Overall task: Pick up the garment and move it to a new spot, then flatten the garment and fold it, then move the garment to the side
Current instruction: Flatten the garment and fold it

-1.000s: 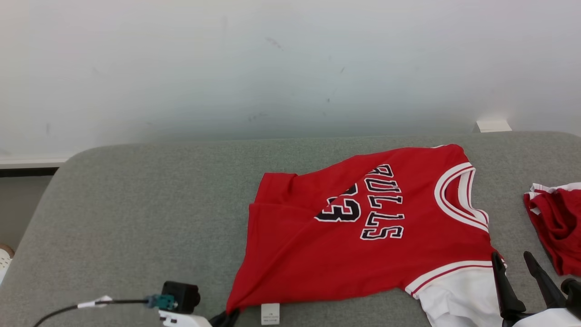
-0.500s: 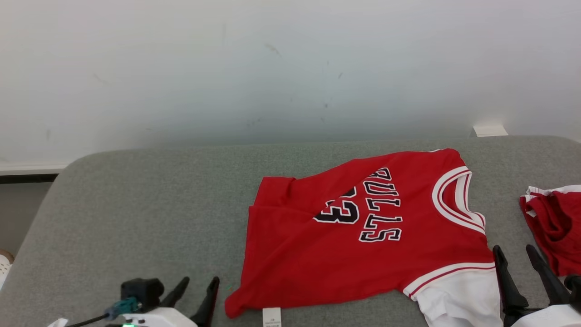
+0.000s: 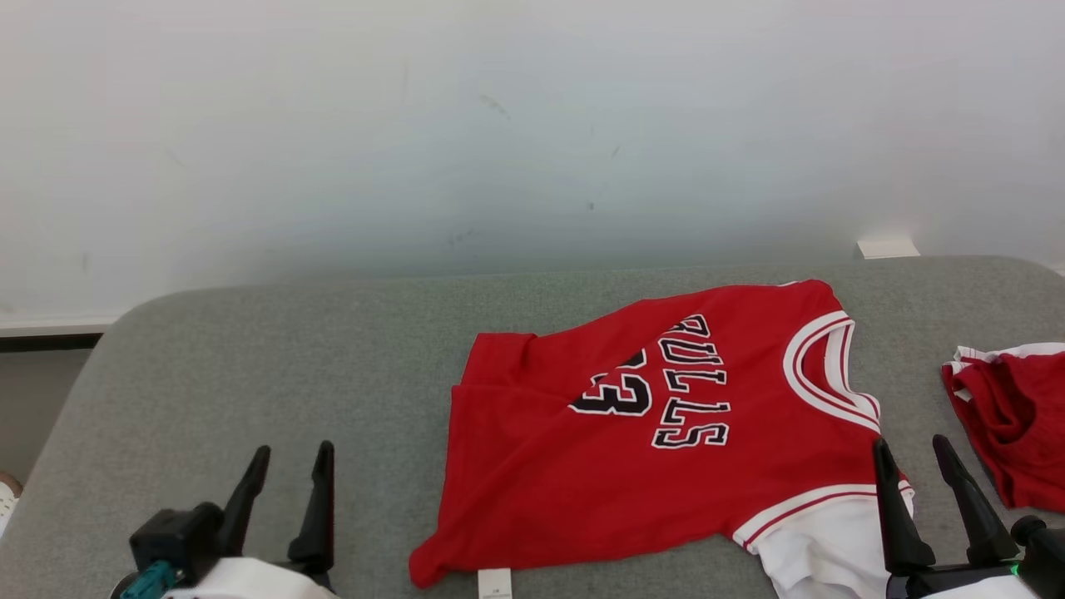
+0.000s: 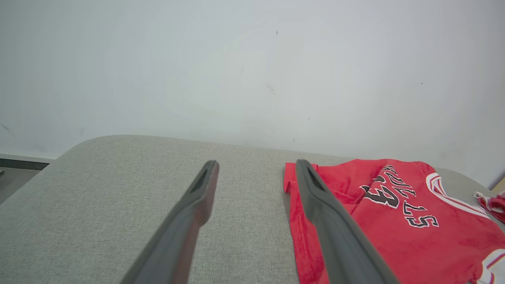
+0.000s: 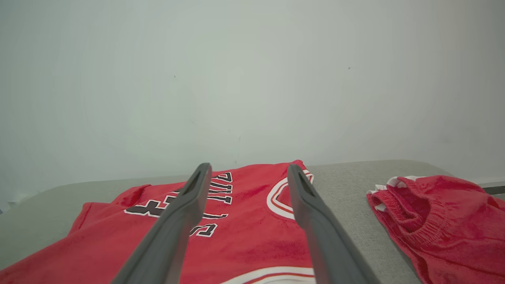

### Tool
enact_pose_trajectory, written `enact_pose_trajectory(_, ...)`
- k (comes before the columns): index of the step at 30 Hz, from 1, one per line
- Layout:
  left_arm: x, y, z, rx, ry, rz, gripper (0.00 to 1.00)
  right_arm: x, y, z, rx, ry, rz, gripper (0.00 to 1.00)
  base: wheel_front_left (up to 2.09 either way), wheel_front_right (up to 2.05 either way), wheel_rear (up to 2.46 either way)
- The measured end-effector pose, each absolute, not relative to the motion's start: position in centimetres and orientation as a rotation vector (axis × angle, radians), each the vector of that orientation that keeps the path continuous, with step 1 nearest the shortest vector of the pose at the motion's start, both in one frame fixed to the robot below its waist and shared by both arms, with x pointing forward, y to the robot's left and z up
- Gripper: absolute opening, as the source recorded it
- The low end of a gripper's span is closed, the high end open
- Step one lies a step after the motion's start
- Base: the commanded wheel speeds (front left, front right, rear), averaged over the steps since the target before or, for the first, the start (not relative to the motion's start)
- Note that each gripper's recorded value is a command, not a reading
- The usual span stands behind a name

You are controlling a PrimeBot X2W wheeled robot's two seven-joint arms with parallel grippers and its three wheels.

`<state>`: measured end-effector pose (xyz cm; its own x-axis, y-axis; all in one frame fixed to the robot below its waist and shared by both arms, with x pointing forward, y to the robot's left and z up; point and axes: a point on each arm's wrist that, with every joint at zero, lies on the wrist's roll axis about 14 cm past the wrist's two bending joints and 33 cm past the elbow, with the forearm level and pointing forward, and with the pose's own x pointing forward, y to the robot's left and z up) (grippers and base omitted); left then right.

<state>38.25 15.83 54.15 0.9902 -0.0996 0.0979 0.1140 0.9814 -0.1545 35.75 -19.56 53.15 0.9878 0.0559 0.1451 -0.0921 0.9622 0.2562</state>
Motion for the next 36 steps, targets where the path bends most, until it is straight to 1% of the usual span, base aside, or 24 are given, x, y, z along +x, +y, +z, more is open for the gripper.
enact_pose_trajectory(4, 37.6, 16.9, 54.1, -0.177, -0.118, -0.059, 1.00, 35.4, -19.0, 53.3, 0.276, -0.153, 0.083, 1.00, 0.00, 0.00, 0.00)
enact_pose_trajectory(10, 36.7, 16.5, 53.5, -0.163, -0.130, -0.072, 1.00, 34.7, -18.0, 52.5, 0.284, -0.131, 0.106, 1.00, 0.00, 0.00, 0.00)
enact_pose_trajectory(36, 37.0, 15.2, 52.3, -0.158, -0.127, -0.119, 1.00, 34.3, -19.9, 52.8, 0.269, -0.151, 0.057, 1.00, 0.00, 0.00, 0.00)
